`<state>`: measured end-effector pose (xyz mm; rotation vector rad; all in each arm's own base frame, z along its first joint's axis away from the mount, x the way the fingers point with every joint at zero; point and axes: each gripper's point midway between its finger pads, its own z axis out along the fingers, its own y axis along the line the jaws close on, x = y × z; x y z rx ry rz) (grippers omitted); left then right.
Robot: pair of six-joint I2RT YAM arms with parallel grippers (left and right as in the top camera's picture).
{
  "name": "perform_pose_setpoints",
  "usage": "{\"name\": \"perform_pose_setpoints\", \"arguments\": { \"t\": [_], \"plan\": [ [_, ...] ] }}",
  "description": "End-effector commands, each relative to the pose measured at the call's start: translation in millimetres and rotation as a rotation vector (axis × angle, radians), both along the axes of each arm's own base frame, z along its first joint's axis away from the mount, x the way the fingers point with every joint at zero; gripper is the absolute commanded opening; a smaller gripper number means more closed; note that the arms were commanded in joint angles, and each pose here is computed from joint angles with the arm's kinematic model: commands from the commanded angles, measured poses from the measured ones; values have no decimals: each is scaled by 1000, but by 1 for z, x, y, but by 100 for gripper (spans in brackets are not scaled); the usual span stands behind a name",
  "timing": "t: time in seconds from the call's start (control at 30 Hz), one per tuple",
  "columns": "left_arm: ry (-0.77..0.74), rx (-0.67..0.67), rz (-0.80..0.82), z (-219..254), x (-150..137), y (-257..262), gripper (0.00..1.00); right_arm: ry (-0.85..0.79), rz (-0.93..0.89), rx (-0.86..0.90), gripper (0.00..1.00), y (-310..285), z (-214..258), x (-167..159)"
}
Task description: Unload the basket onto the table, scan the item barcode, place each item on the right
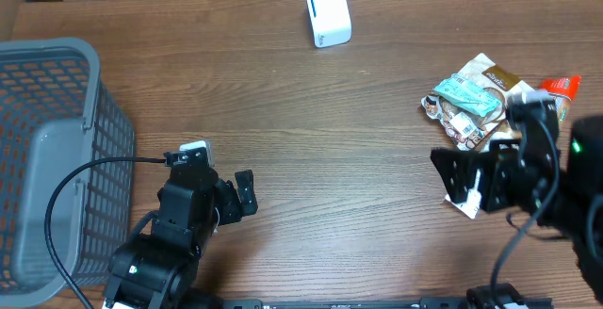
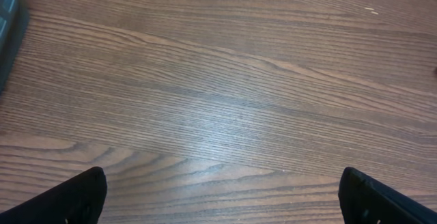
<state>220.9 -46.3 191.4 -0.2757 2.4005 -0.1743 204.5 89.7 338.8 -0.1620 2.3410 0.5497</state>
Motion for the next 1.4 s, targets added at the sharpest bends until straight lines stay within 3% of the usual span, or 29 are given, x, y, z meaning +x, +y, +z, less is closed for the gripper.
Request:
{"name": "perform_pose_setpoints", "arguments": {
  "t": [0.0, 0.17, 0.5, 0.73, 0.87, 1.17, 1.37],
  "plan": [
    [-5, -2, 21, 1, 1, 2, 100, 8, 4, 1, 100, -1, 3, -16],
    [-5, -2, 21, 1, 1, 2, 100, 34, -56, -63, 100, -16, -6, -17],
    [-5, -2, 21, 1, 1, 2, 100, -31, -213, -15, 100, -26, 7, 7],
    [-5, -2, 21, 1, 1, 2, 100, -193, -286, -42, 100, -39, 4, 38],
    [-5, -2, 21, 1, 1, 2, 100, -386, -261, -37, 100, -39, 5, 50],
    [-5, -2, 21, 1, 1, 2, 100, -711, -275, -26, 100, -48, -37, 46],
    [-5, -2, 21, 1, 1, 2, 99, -810, -271, 0, 100, -48, -87, 38]
  ]
}}
